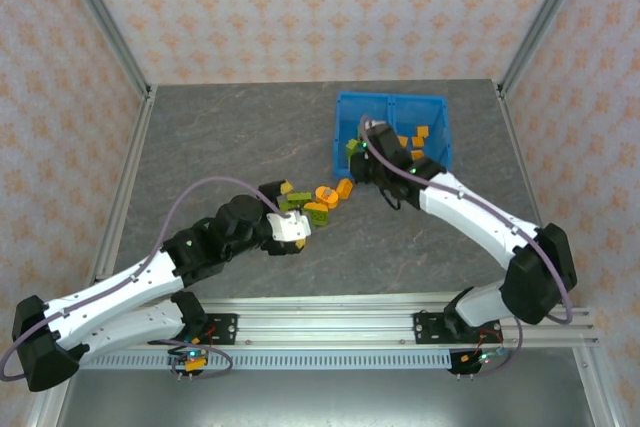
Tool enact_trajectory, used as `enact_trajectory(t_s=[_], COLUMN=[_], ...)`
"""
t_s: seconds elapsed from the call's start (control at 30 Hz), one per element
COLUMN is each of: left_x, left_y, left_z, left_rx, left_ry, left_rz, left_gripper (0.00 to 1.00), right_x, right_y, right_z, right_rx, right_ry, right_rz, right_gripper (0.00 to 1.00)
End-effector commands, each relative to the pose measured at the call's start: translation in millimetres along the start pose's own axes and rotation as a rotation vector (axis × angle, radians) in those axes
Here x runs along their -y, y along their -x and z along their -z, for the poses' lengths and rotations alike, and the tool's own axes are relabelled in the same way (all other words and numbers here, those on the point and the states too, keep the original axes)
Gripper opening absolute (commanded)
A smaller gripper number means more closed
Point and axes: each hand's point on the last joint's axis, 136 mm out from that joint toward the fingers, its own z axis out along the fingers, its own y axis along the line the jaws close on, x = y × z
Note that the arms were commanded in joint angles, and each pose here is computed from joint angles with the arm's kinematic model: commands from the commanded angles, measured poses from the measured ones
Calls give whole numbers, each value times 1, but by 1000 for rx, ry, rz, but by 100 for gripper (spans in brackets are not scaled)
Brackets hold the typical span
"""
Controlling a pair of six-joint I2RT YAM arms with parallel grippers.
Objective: Sort the legos into containers by color
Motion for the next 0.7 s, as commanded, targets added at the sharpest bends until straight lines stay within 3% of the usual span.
enact_trajectory(t_s=[0.0, 0.17, 0.37, 0.53, 0.67], left_x=[-46, -62, -69, -84, -92], left_y=[3, -7, -12, -16, -21], left_z=[7, 10, 13, 18, 16], left_rx=[-49, -96, -119, -107, -101], left_ry=[202, 308, 334, 385, 391], left_rz=[131, 146, 136, 253, 321], left_gripper=[100, 100, 100, 100, 100], right_x=[20, 36, 39, 36, 30], right_y=[36, 68, 77, 88, 101], right_z=[-24, -79, -139, -149, -127], right_rx=[44, -3, -72, -80, -57], right_ry=[-69, -89, -113, -113, -87], right_rz=[-68, -169, -245, -266, -255], right_gripper=[18, 18, 21, 40, 44])
